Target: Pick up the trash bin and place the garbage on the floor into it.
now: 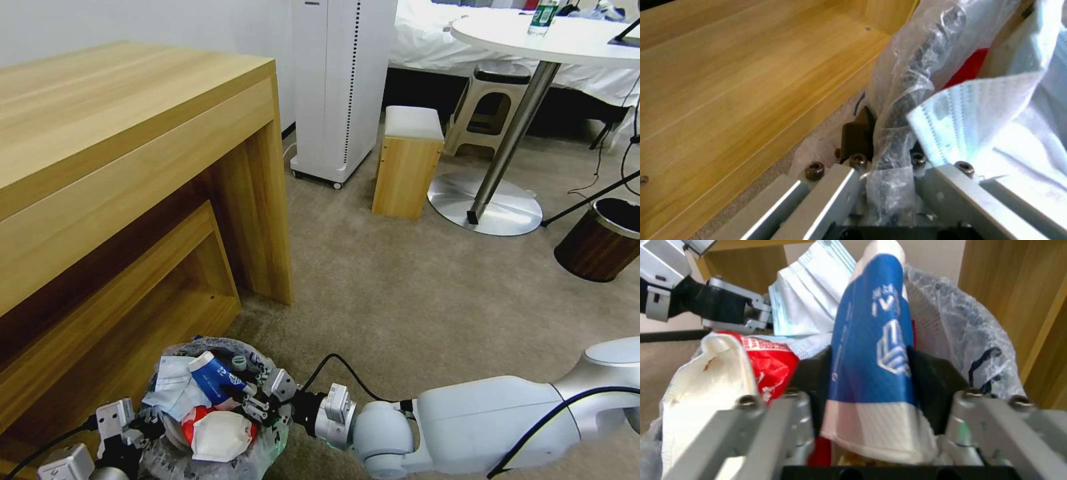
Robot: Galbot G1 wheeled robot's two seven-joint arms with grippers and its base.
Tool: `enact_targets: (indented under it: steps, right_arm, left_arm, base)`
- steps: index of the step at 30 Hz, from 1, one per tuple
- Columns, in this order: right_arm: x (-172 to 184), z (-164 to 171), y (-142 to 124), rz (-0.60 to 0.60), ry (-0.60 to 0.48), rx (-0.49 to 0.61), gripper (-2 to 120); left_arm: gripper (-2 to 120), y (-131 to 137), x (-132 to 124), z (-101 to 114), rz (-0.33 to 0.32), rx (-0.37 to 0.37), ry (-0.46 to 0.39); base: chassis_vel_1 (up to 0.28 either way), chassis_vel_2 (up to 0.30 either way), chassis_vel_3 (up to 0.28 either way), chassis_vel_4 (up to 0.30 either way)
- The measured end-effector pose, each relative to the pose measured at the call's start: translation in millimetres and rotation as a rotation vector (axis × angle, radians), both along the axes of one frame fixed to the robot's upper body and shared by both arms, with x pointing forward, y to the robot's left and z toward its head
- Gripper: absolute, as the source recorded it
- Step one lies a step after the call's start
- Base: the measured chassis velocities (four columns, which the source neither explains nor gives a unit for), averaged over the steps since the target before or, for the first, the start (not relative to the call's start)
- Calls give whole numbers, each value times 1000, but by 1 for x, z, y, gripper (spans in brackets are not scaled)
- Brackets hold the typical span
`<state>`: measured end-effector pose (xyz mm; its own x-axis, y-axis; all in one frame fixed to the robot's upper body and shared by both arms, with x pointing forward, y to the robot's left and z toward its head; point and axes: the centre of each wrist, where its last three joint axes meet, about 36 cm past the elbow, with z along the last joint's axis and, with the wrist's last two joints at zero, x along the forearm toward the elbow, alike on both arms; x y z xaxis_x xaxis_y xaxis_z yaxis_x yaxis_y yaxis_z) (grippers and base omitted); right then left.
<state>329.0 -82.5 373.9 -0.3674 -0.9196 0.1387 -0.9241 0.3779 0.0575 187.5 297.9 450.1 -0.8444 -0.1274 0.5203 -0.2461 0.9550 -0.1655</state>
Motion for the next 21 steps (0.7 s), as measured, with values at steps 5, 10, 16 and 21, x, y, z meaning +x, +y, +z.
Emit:
enact_targets:
  steps: [5, 10, 16, 21]
  right_arm:
    - [2, 4, 3, -1, -7, 19, 68]
    - [1, 11, 5, 4, -12, 40, 83]
    - [1, 23, 9, 7, -23, 79, 100]
    - [7, 44, 16, -19, -45, 148, 100]
  left_arm:
    - [0, 0, 0, -1, 0, 0, 6]
    - [0, 0, -1, -1, -1, 1, 9]
    - [0, 1, -1, -3, 1, 3, 13]
    - [0, 1, -2, -4, 1, 5, 18]
  base:
    - [0, 0, 0, 0]
    - [0, 0, 0, 0]
    - [0, 0, 0, 0]
    - [0, 0, 0, 0]
